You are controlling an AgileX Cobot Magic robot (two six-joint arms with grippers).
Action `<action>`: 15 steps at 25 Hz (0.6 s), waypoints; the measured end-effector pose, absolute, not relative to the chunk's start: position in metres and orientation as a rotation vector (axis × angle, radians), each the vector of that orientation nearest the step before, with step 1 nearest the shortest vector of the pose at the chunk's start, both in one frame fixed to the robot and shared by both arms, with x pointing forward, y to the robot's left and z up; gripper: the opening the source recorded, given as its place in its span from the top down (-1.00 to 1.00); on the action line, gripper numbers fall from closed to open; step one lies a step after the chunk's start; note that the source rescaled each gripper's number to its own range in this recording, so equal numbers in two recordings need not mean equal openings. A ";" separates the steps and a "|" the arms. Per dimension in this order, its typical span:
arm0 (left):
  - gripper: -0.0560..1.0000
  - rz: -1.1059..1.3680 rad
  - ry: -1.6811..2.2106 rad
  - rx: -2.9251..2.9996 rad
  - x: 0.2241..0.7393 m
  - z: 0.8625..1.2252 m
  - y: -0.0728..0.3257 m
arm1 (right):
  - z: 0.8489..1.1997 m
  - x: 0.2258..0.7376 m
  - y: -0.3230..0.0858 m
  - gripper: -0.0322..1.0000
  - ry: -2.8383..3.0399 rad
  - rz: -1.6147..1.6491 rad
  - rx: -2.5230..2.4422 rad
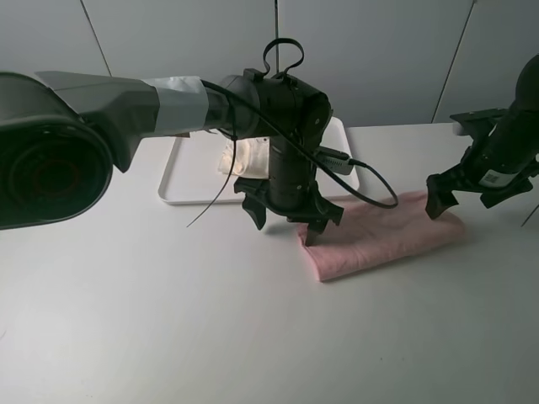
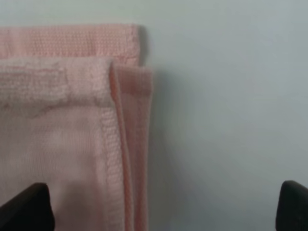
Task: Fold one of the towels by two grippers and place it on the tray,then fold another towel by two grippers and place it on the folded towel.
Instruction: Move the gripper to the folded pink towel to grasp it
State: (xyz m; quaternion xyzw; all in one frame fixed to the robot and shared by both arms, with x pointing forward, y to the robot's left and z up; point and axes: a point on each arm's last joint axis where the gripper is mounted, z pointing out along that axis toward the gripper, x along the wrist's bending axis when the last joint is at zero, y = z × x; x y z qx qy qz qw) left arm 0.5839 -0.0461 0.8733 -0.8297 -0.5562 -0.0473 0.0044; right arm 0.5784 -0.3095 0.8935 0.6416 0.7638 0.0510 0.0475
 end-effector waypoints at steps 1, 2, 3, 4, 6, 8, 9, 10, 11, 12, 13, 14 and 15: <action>-0.96 -0.153 -1.733 -2.602 0.584 0.873 -0.046 | 0.890 0.579 -0.309 -1.00 2.340 0.145 1.967; -0.96 -0.153 -1.726 -2.604 0.584 0.873 -0.046 | 0.888 0.580 -0.309 -1.00 2.350 0.137 1.972; -0.96 -0.156 -1.721 -2.606 0.584 0.873 -0.045 | 0.886 0.581 -0.309 -1.00 2.352 0.136 1.982; -0.96 -0.156 -1.719 -2.608 0.584 0.873 -0.045 | 0.884 0.582 -0.308 -1.00 2.356 0.139 1.997; -0.96 -0.156 -1.719 -2.608 0.584 0.873 -0.045 | 0.884 0.584 -0.307 -1.00 2.364 0.156 1.998; -0.96 -0.156 -1.718 -2.607 0.584 0.873 -0.045 | 0.884 0.584 -0.306 -0.92 2.366 0.165 2.001; -0.96 -0.156 -1.718 -2.607 0.584 0.873 -0.045 | 0.884 0.584 -0.306 -0.85 2.365 0.168 2.009; -0.96 -0.156 -1.718 -2.607 0.584 0.873 -0.045 | 0.884 0.584 -0.305 -0.76 2.364 0.173 2.017; -0.96 -0.156 -1.718 -2.607 0.584 0.873 -0.045 | 0.884 0.584 -0.305 -0.69 2.364 0.179 2.024; -0.96 -0.156 -1.718 -2.607 0.584 0.873 -0.045 | 0.884 0.584 -0.305 -0.63 2.361 0.184 2.031; -0.96 -0.156 -1.718 -2.607 0.584 0.873 -0.045 | 0.884 0.584 -0.303 -0.59 2.367 0.190 2.028; -0.96 -0.156 -1.718 -2.607 0.584 0.873 -0.045 | 0.884 0.584 -0.301 -0.58 2.371 0.196 2.027; -0.96 -0.156 -1.715 -2.609 0.584 0.873 -0.045 | 0.884 0.584 -0.299 -0.57 2.377 0.198 2.021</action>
